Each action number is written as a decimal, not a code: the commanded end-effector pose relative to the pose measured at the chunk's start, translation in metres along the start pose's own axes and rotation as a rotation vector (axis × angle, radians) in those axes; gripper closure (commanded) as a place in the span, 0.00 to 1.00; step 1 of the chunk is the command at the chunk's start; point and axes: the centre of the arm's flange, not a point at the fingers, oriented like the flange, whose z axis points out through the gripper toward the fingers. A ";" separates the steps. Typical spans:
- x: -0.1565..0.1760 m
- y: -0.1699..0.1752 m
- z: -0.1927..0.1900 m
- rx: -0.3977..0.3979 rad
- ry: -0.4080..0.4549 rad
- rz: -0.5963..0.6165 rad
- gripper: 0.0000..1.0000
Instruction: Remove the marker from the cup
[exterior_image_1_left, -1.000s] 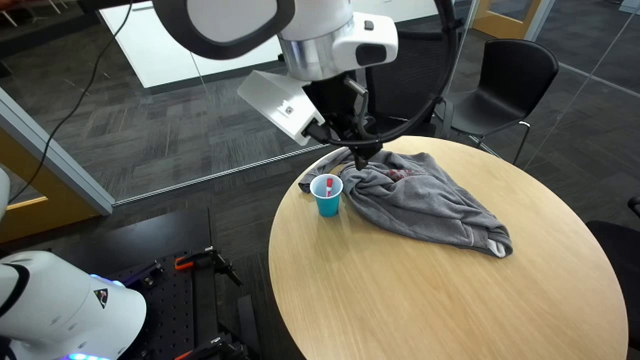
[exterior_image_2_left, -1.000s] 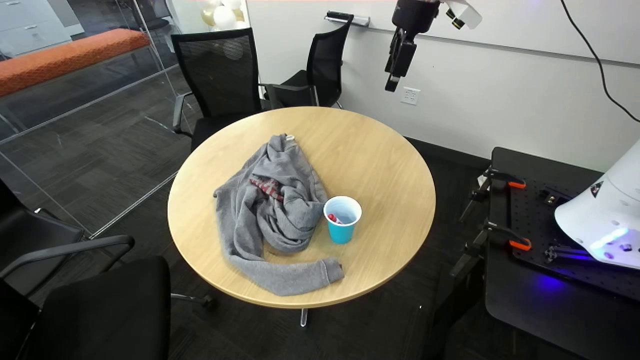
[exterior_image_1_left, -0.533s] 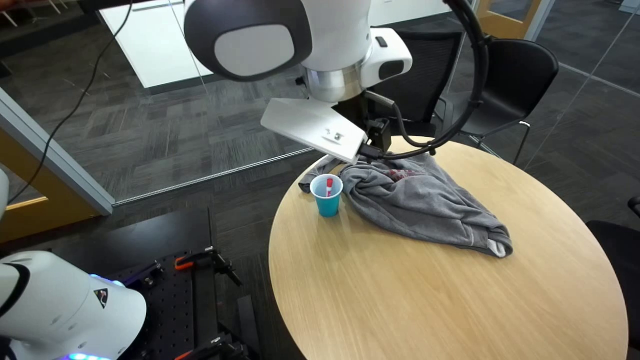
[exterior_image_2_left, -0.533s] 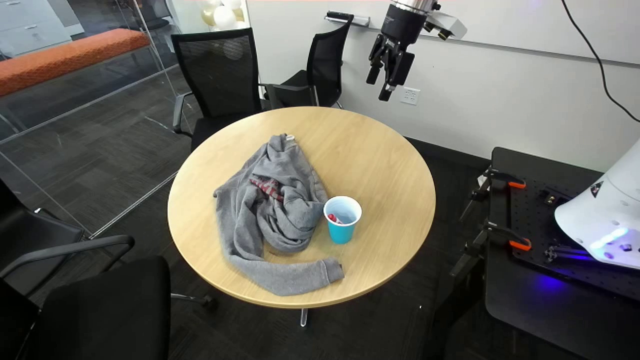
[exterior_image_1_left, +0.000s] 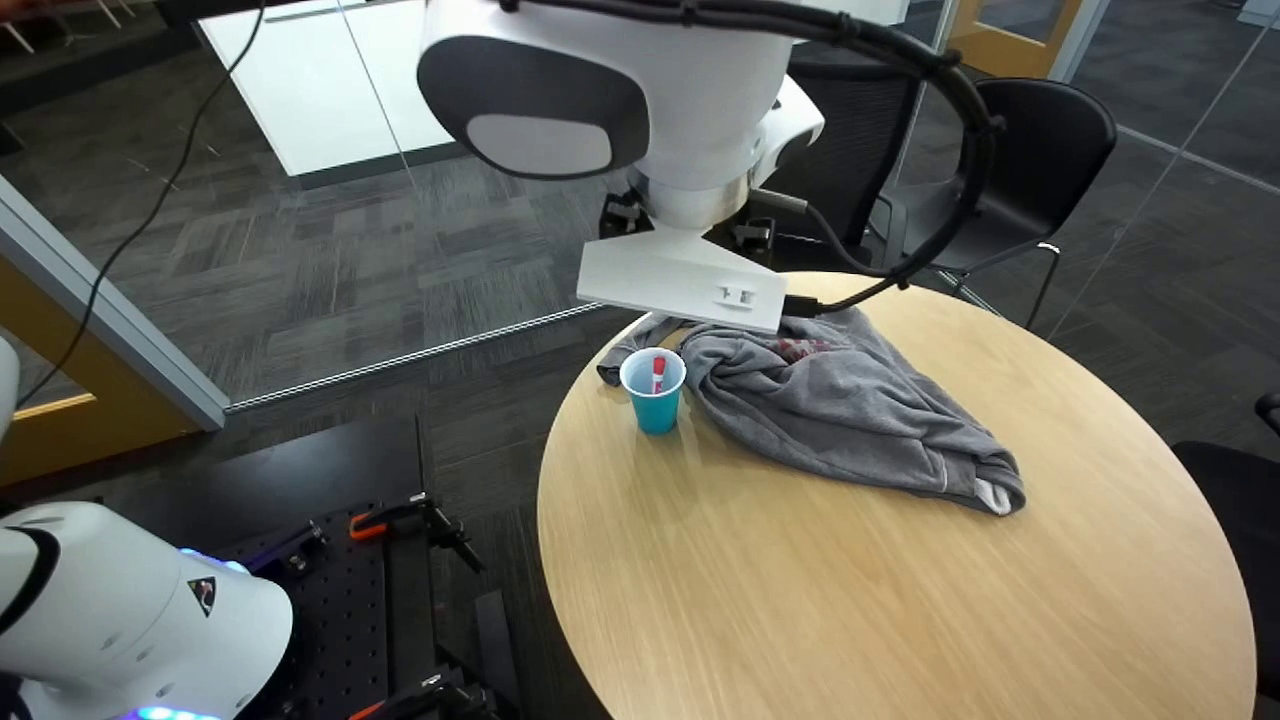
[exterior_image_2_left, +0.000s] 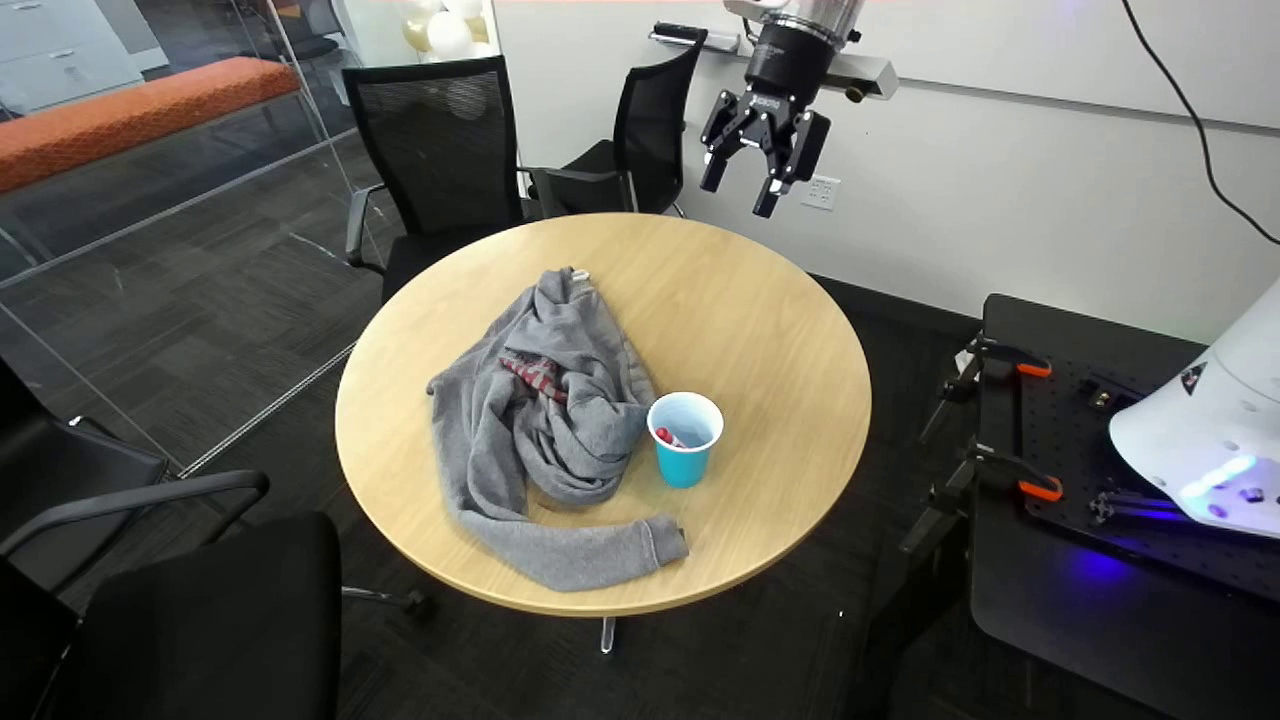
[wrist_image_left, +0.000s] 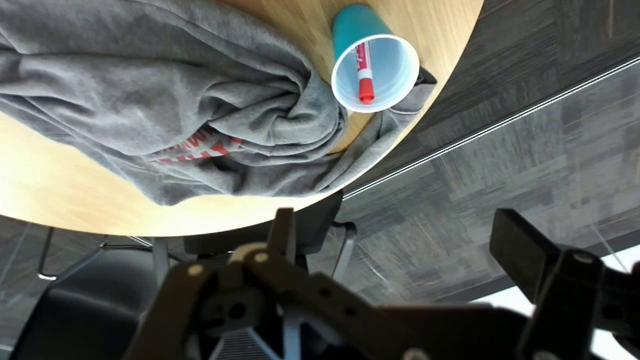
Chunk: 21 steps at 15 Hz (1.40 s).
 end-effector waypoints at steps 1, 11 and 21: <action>-0.003 0.016 0.009 0.100 0.018 -0.144 0.00; -0.009 0.014 0.024 0.127 0.000 -0.207 0.00; -0.015 -0.003 0.086 -0.010 0.087 -0.266 0.00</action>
